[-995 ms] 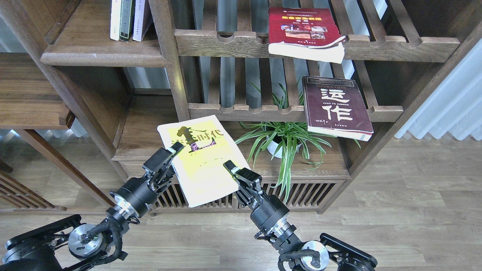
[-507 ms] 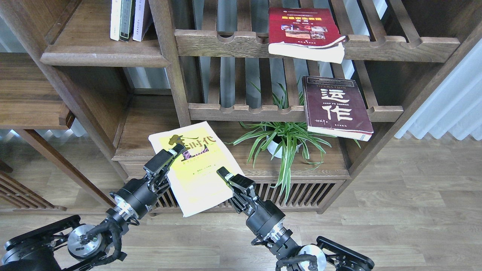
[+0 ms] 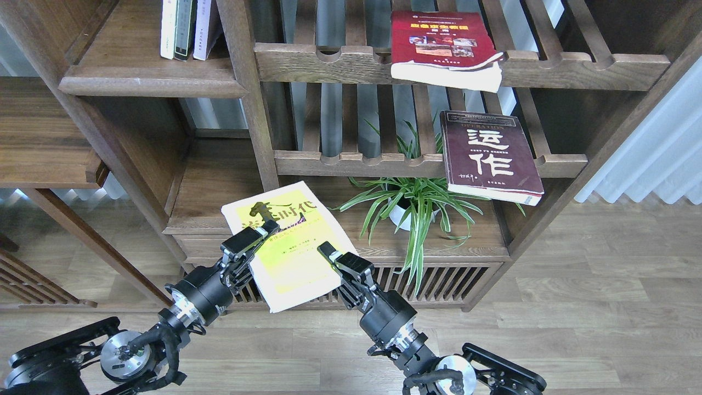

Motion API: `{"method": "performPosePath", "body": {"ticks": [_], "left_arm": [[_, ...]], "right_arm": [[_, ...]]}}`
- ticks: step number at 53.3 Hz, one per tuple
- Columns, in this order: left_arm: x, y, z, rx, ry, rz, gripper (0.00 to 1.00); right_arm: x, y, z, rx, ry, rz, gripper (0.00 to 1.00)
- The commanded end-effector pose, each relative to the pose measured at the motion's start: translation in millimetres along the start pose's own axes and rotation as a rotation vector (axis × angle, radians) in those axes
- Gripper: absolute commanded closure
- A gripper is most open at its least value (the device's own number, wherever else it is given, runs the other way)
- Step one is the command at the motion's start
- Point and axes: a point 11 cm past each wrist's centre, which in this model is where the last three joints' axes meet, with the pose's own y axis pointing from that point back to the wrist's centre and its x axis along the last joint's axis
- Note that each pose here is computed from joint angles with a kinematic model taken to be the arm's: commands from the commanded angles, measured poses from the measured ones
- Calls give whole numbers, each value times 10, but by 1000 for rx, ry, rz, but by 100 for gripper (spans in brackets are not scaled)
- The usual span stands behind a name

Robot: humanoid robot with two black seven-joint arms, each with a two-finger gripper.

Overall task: Organize books on shelf
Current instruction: 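Grasp the yellow-green book's edge with the left gripper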

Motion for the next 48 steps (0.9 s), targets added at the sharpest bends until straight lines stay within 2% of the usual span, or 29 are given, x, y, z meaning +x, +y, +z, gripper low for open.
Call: {"method": "performPosePath", "body": {"ticks": [1, 12, 21, 32, 35, 38, 40, 42, 48], "left_arm": [[11, 8, 7, -7, 1, 3, 70], [11, 8, 10, -10, 1, 3, 87], [5, 4, 6, -8, 0, 2, 92], [2, -1, 9, -3, -8, 2, 94], [11, 4, 9, -4, -8, 4, 94], [16, 8, 5, -3, -8, 5, 94], [21, 13, 14, -4, -10, 7, 94], [21, 13, 14, -4, -10, 8, 94], [34, 23, 14, -3, -13, 11, 94]], "right_arm": [[3, 1, -5, 1, 0, 1, 90], [24, 10, -3, 2, 0, 7, 89], [12, -1, -16, 4, 2, 4, 89], [11, -8, -10, 8, -2, 2, 80], [11, -8, -12, 10, -2, 2, 75], [9, -9, -5, 8, -3, 1, 66], [18, -1, 9, 5, -2, 4, 53], [14, -5, 7, 5, -1, 3, 48], [26, 8, 6, 13, -6, 7, 38]]}}
